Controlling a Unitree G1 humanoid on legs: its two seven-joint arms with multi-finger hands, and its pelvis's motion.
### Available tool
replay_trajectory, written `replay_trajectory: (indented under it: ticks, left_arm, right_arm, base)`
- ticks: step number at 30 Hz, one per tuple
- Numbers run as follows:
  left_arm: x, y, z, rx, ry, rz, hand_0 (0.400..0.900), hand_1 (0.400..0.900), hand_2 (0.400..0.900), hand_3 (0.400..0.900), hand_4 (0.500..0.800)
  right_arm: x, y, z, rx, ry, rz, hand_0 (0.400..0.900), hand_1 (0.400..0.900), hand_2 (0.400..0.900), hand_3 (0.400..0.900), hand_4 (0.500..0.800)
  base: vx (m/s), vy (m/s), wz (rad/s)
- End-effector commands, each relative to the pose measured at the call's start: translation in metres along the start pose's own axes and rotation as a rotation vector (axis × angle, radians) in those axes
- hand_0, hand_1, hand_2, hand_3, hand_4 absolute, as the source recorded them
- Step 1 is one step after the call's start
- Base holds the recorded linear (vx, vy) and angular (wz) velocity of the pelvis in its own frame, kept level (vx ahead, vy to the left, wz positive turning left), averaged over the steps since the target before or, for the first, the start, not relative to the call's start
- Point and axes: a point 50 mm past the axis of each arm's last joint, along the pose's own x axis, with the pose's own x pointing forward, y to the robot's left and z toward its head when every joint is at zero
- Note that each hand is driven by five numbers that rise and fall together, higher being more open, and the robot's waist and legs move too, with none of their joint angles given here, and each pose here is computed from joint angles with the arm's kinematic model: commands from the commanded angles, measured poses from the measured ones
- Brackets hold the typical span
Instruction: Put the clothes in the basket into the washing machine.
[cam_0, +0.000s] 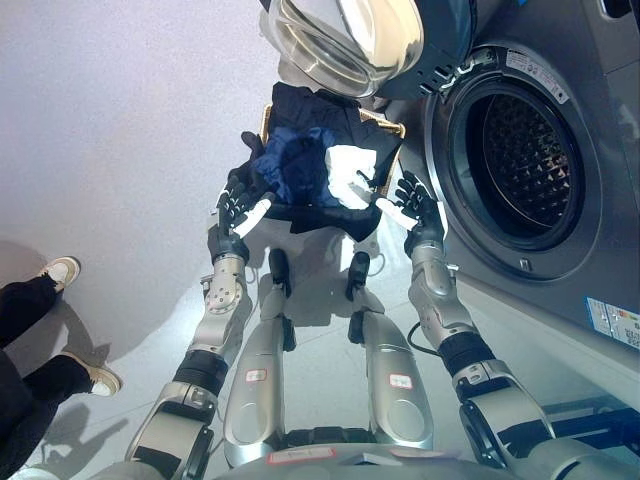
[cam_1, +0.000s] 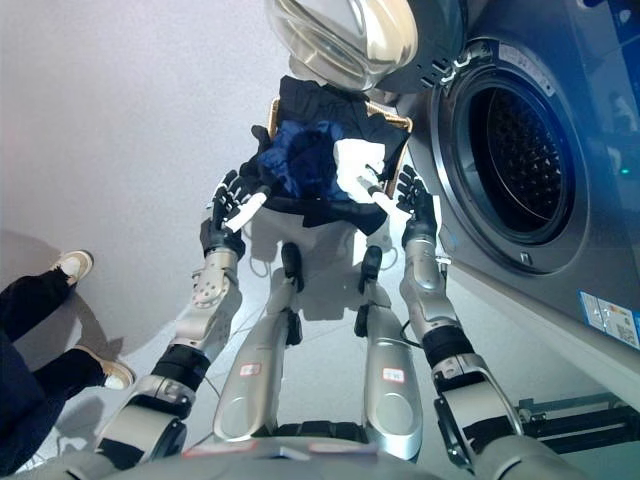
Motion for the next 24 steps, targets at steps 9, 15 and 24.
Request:
replay_trajectory:
  ticks: [9, 15, 24]
  left_arm:
    - [-0.0008, -0.0049, 0.032, 0.013, -0.206, -0.05, 0.9, 0.9, 0.9, 0.9, 0.8]
    - [-0.0004, -0.0059, 0.0319, 0.021, -0.205, -0.056, 0.9, 0.9, 0.9, 0.9, 0.8]
    - [0.0, -0.0039, 0.0342, 0.016, -0.214, -0.048, 0.9, 0.9, 0.9, 0.9, 0.8]
  right_arm:
    - [-0.0033, 0.0013, 0.0218, 0.025, -0.16, 0.013, 0.9, 0.9, 0.9, 0.9, 0.8]
    - [-0.0024, 0.0, 0.0216, 0.026, -0.157, 0.005, 0.9, 0.9, 0.9, 0.9, 0.8]
    - [-0.0017, 0.0039, 0.0268, -0.042, -0.184, 0.035, 0.9, 0.9, 0.9, 0.9, 0.8]
  base:
    - [0.0, 0.0, 0.0]
    - [0.011, -0.003, 0.02]
    - [0.033, 0.008, -0.02]
